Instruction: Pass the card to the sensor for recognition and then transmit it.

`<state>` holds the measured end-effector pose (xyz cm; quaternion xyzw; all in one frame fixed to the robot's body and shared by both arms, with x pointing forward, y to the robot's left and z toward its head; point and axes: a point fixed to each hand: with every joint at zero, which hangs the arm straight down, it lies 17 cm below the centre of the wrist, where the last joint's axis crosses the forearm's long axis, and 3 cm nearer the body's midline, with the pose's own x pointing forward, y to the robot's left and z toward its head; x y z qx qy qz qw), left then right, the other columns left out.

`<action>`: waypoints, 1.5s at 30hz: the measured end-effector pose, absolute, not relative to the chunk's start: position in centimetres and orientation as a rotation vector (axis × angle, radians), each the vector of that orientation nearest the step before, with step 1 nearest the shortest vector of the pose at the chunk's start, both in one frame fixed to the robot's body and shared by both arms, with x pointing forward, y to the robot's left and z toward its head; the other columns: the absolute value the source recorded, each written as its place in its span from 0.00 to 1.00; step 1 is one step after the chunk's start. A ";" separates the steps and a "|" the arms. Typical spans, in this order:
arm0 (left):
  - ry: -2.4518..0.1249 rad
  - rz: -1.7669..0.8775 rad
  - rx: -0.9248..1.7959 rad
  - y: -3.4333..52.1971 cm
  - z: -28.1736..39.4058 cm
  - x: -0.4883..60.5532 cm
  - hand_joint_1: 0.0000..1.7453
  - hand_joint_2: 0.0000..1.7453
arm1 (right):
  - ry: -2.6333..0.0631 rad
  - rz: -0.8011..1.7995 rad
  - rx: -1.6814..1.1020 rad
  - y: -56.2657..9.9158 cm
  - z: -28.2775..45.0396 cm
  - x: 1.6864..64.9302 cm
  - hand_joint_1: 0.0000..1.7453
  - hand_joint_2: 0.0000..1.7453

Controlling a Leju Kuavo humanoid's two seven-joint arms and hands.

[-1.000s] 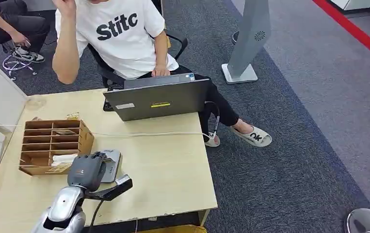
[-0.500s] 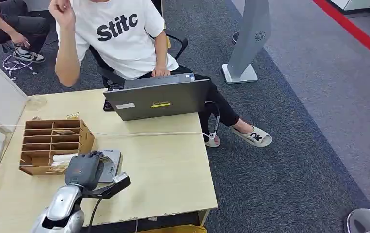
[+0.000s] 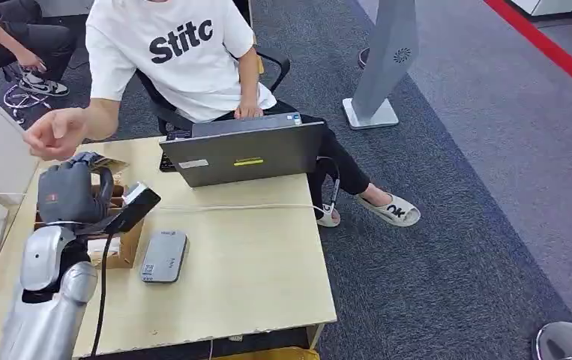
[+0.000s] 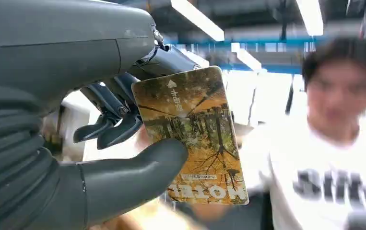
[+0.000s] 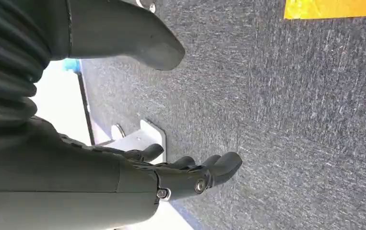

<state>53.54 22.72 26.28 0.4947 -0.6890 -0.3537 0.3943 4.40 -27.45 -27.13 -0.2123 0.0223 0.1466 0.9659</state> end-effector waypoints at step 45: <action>-1.918 -0.799 1.269 23.0 27.3 46.9 0.00 1.00 | 0.044 0.324 -0.419 -27.4 -27.2 4.4 0.00 1.00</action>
